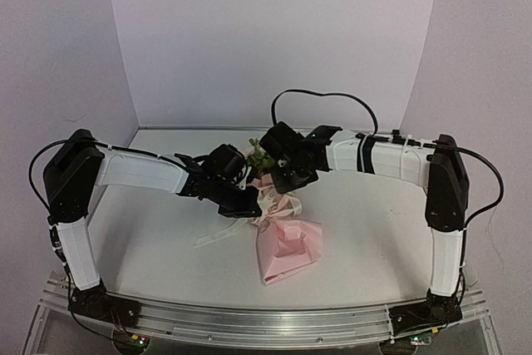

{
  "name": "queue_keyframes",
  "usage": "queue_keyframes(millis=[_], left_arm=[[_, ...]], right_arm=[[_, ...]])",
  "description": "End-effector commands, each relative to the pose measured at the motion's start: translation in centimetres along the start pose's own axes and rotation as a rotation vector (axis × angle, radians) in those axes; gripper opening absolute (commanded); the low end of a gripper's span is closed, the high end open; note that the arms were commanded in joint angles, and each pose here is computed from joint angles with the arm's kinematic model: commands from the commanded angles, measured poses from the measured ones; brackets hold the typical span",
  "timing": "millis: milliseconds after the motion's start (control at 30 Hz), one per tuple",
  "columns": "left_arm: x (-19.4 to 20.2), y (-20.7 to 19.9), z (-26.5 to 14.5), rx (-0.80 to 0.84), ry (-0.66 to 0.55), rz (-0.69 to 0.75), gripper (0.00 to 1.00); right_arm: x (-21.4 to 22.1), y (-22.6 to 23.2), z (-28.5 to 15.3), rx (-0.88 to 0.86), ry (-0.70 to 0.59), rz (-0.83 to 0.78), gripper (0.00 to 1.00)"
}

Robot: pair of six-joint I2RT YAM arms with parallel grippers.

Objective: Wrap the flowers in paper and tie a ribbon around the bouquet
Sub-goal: Cross the half-tied ribbon over the folded bouquet.

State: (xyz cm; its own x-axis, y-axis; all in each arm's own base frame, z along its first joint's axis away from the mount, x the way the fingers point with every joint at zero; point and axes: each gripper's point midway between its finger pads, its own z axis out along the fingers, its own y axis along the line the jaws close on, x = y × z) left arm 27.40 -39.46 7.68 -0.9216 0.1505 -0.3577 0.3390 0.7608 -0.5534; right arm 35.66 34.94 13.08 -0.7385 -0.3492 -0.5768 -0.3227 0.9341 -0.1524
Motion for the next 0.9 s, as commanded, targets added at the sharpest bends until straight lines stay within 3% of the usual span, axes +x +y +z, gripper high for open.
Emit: queue_keyframes(millis=[0, 133, 233, 500, 867], left_arm=[[-1.7, -1.2, -0.9, 0.026, -0.045, 0.010, 0.00], [-1.7, -1.4, -0.8, 0.033, -0.042, 0.012, 0.00], [-1.7, -1.4, -0.8, 0.034, -0.042, 0.013, 0.00], [-1.9, -1.5, -1.0, 0.032, -0.047, 0.016, 0.00], [-1.9, -1.4, -1.0, 0.032, -0.046, 0.015, 0.00]], right_arm=[[-0.8, -0.4, -3.2, -0.057, -0.038, 0.032, 0.01], [0.3, 0.1, -3.2, -0.093, -0.009, 0.013, 0.03], [0.6, 0.0, -2.6, -0.081, -0.006, -0.002, 0.16], [0.4, 1.3, -0.2, -0.074, 0.005, -0.033, 0.27], [0.3, 1.4, 1.0, -0.047, 0.007, -0.037, 0.27]])
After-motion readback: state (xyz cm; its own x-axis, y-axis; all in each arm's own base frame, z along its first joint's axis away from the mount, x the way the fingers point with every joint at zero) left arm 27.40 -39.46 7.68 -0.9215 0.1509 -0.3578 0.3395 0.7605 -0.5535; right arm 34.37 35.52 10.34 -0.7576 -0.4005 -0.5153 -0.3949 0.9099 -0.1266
